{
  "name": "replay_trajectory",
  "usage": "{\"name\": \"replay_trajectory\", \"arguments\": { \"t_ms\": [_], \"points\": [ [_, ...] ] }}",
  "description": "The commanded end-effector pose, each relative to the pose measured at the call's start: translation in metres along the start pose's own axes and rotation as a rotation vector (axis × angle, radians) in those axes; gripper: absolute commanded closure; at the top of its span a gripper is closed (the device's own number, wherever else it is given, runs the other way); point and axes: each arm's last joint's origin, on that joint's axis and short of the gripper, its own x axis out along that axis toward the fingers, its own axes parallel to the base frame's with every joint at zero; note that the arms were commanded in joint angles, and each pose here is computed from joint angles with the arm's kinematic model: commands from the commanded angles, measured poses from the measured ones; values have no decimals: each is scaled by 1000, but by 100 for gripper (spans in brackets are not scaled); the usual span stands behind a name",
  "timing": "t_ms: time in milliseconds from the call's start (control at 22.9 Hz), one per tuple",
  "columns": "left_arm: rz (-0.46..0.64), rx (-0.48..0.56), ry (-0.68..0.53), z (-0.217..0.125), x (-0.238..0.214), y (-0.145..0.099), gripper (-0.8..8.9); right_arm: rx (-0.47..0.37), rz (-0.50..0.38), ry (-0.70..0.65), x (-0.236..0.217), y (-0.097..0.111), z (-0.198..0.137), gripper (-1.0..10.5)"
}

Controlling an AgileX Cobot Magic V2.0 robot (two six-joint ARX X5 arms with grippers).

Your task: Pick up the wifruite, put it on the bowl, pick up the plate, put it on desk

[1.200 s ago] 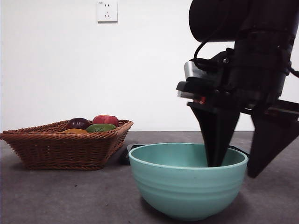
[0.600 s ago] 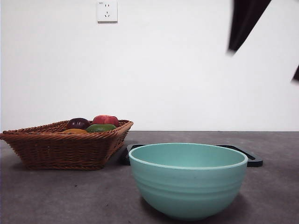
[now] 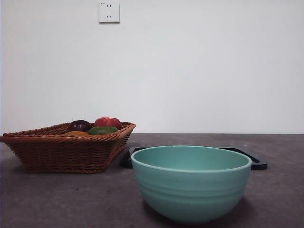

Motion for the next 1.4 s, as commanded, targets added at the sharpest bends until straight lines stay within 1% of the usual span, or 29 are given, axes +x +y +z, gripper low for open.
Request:
{"name": "replay_trajectory", "arguments": {
  "t_ms": [44,263,438,613,700,744,788,831,875,919,963,1006,1050,1094,1400],
  "points": [
    [-8,13,-13,2,-2,-1,188,-36,9,-34,-16,1,1,381],
    [-8,13,-13,2,-2,-1,188,-136,26,-93,-48,6,7,381],
    [-8,13,-13,2,-2,-1,189,-191,32,-130,-64,8,10,381],
    [-8,13,-13,2,-2,-1,194,-192,38,-148,-68,9,11,381],
    [-8,13,-13,2,-2,-1,212,-192,38,-147,-68,9,11,381],
    [-8,13,-12,2,-2,-1,237,-192,39,-147,-68,9,11,381],
    [-8,13,-12,2,-2,-1,280,-192,39,-147,-68,9,11,382],
    [-8,13,-12,2,-2,-1,338,-192,38,-147,-68,9,11,412],
    [-8,13,-12,2,-2,-1,406,-189,39,-146,-68,9,11,487],
    [-8,12,-12,2,-2,-1,510,-187,39,-145,-68,9,11,623],
    [-8,13,-12,2,-2,-1,643,-185,40,-145,-68,9,11,790],
    [-8,13,-12,2,-2,-1,761,-186,44,-144,-68,9,11,904],
    [-8,13,-13,2,-2,-1,809,-186,44,-145,-68,9,11,938],
    [-8,12,-13,2,-2,-1,793,-185,46,-145,-68,9,11,931],
    [-8,2,-13,2,-2,-1,793,-186,45,-145,-68,9,11,931]
  ]
}}
